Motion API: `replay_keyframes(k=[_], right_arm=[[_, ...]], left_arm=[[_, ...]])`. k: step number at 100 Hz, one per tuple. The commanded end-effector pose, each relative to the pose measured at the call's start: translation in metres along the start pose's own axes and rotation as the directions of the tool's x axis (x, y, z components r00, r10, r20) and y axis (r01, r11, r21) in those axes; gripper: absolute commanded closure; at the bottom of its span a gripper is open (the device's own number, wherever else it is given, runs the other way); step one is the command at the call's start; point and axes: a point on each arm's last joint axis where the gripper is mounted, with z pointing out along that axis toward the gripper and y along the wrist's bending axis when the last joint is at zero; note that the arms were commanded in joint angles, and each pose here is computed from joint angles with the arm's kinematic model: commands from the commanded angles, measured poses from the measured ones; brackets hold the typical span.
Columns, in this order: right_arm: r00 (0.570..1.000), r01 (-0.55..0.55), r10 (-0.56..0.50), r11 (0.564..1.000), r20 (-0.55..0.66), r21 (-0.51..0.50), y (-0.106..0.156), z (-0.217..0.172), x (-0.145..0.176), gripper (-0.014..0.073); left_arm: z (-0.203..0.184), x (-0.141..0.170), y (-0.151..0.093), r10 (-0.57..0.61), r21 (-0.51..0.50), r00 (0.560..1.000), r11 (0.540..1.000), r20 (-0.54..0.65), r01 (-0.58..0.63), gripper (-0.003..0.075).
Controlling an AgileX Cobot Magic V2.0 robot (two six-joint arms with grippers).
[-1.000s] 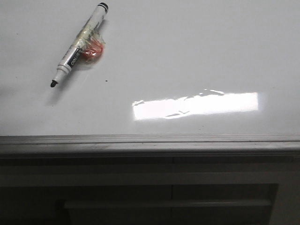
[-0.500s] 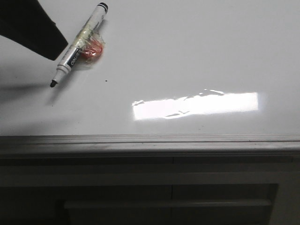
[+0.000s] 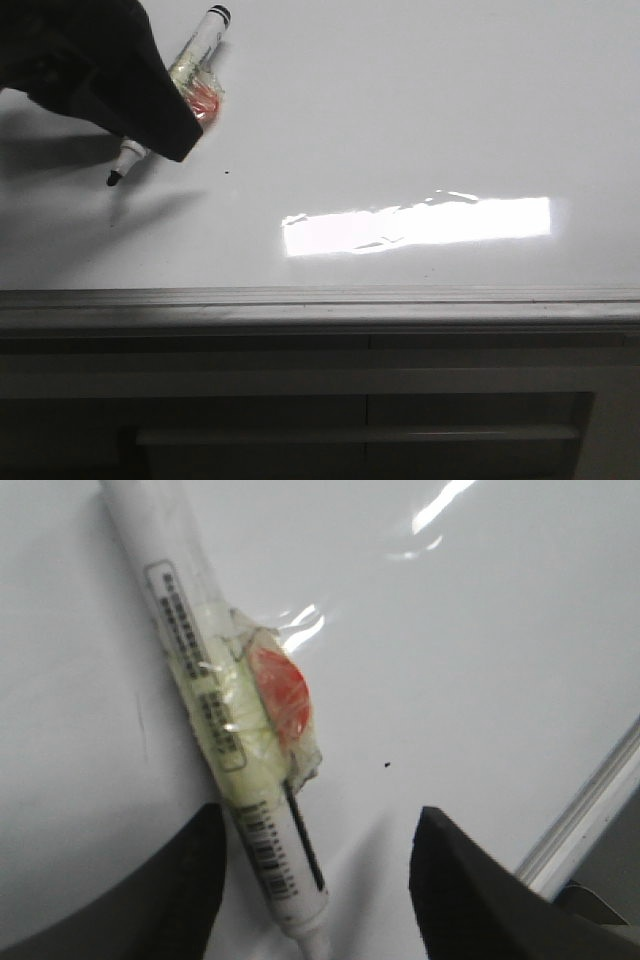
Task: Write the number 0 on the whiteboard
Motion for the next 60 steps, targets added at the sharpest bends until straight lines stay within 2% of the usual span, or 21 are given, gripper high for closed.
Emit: replay_keyframes(k=[1,25,45,60], right_arm=[[0.992,0.007,-0.002,0.999,0.125,-0.038,0.008,-0.006,-0.019,0.0286],[0.992,0.007,-0.002,0.999,0.125,-0.038,0.008,-0.006,-0.019,0.0286],[0.992,0.007,-0.002,0.999,0.125,-0.038,0.008,-0.006,-0.019,0.0286],[0.992,0.007,-0.002,0.999,0.125,-0.038,0.008,-0.006,-0.019,0.0286]], left_arm=[[-0.003,-0.016,0.0,-0.01,-0.011,0.996,1.0,0.093,0.011,0.0368],[0.009,-0.016,0.002,-0.013,-0.017,0.996,1.0,0.088,0.015,0.0528],[0.013,-0.016,0.002,-0.023,-0.015,0.996,1.0,0.086,0.024,0.0738],[0.013,-0.016,0.002,-0.025,-0.014,0.996,1.0,0.086,0.027,0.074]])
